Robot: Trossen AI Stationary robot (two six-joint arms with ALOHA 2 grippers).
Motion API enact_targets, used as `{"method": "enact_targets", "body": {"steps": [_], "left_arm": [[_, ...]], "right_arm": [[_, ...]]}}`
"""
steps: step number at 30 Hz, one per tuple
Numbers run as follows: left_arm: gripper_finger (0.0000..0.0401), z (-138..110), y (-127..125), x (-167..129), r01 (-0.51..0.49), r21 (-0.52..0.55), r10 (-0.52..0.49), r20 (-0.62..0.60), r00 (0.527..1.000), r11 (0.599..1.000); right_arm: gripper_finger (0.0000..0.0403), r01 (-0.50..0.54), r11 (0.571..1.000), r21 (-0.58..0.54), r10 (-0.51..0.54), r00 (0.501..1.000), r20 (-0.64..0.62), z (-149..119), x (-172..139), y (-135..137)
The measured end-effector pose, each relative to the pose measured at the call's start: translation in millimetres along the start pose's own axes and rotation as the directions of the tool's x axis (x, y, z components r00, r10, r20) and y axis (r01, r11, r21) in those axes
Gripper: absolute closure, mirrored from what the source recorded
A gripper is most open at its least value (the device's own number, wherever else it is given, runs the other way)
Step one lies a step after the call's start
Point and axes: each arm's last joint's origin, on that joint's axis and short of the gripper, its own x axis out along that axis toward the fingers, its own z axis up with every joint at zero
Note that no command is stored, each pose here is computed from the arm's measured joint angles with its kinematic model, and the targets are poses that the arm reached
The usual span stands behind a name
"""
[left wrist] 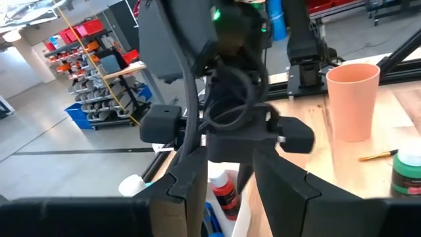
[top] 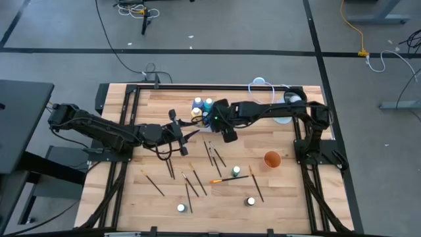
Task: Pick & Place Paint Supplies
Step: Put the dark green paint bottle into the white bin
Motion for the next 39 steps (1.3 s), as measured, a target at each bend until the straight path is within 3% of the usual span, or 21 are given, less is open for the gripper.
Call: {"method": "enact_targets", "body": {"steps": [4,10,16,21,25,32,39], "left_arm": [[0.0269,0.1,0.2,-0.1,-0.005,0.018,0.005,-0.001,1.0,1.0],[0.0269,8.3,2.7,-13.1,-0.064,0.069,0.063,0.014,0.998,0.996],[0.0269,14.0,12.4,-34.8,-0.125,0.102,0.127,-0.018,0.992,0.987],[0.0269,18.7,20.7,-43.6,-0.144,0.063,0.145,-0.005,0.989,0.987],[0.0269,17.7,21.7,-44.2,-0.151,0.089,0.153,-0.016,0.988,0.985],[0.0269,14.0,22.3,-43.5,-0.163,0.117,0.169,-0.048,0.984,0.98],[0.0269,13.8,22.3,-43.4,-0.162,0.118,0.168,-0.049,0.984,0.98]], "right_arm": [[0.0171,0.046,0.999,-0.009,-0.045,0.993,0.105,10.8,-1.3,-3.5],[0.0171,-0.046,0.997,0.07,0.029,0.975,0.219,10.4,7.4,-13.9],[0.0171,-0.061,0.993,0.1,0.042,0.983,0.181,-0.9,23.8,-24.4],[0.0171,-0.075,0.997,0.032,0.071,0.991,0.116,-8.1,41.1,-22.8],[0.0171,-0.085,0.996,0.031,0.081,0.99,0.112,-8.3,41.6,-21.6],[0.0171,-0.135,0.982,0.136,0.122,0.987,0.103,-17.7,52.2,-28.7],[0.0174,-0.123,0.987,0.108,0.113,0.989,0.09,-19.2,57.6,-29.7]]}}
